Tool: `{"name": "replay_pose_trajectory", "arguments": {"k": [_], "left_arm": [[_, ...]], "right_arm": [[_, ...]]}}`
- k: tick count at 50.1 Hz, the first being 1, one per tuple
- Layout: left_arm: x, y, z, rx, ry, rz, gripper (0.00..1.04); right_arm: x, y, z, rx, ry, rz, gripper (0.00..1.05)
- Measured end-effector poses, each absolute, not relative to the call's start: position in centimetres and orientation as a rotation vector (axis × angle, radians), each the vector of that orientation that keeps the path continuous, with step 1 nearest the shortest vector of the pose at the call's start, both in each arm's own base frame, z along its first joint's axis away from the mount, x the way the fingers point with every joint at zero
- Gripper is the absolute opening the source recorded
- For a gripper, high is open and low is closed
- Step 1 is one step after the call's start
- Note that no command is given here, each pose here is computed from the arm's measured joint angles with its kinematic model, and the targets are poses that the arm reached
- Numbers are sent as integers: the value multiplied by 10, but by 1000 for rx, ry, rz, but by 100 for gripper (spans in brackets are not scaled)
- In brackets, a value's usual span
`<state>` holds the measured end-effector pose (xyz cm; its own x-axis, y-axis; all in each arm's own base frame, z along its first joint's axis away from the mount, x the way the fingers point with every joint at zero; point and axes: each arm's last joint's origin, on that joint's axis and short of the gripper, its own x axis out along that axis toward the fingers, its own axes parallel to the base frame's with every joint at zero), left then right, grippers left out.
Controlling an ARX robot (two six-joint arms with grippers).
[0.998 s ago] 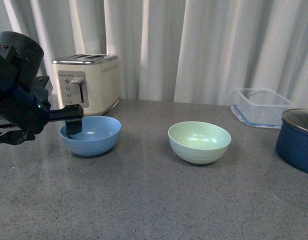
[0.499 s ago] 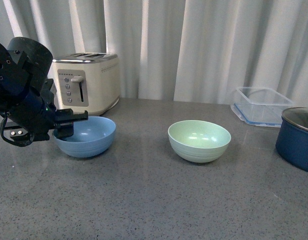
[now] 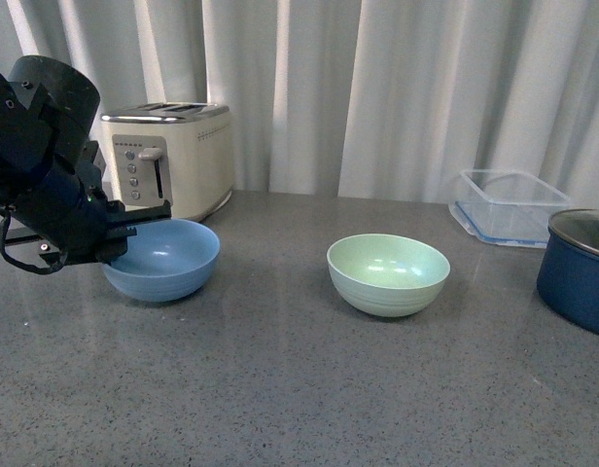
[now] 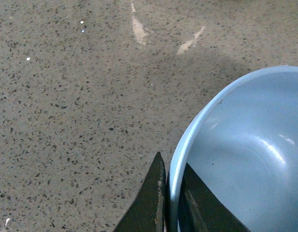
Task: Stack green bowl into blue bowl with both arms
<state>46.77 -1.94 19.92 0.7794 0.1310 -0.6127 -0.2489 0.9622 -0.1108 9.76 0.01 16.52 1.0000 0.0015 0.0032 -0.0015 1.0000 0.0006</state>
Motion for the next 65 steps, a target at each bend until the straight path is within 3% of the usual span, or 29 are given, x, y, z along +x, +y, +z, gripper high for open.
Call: {"name": "replay_pose_trajectory", "arguments": {"k": [21,42,65], "left_arm": [[468,-68,239,-230,557,100,4],[479,-101,217,-226,613,58,4],[490,-112,208,-212,624,54,4]], "right_arm": [[98,0,165,1,-3,2,95],[98,0,165,1,-3,2,95],[98,0,165,1,-3,2,95]]}}
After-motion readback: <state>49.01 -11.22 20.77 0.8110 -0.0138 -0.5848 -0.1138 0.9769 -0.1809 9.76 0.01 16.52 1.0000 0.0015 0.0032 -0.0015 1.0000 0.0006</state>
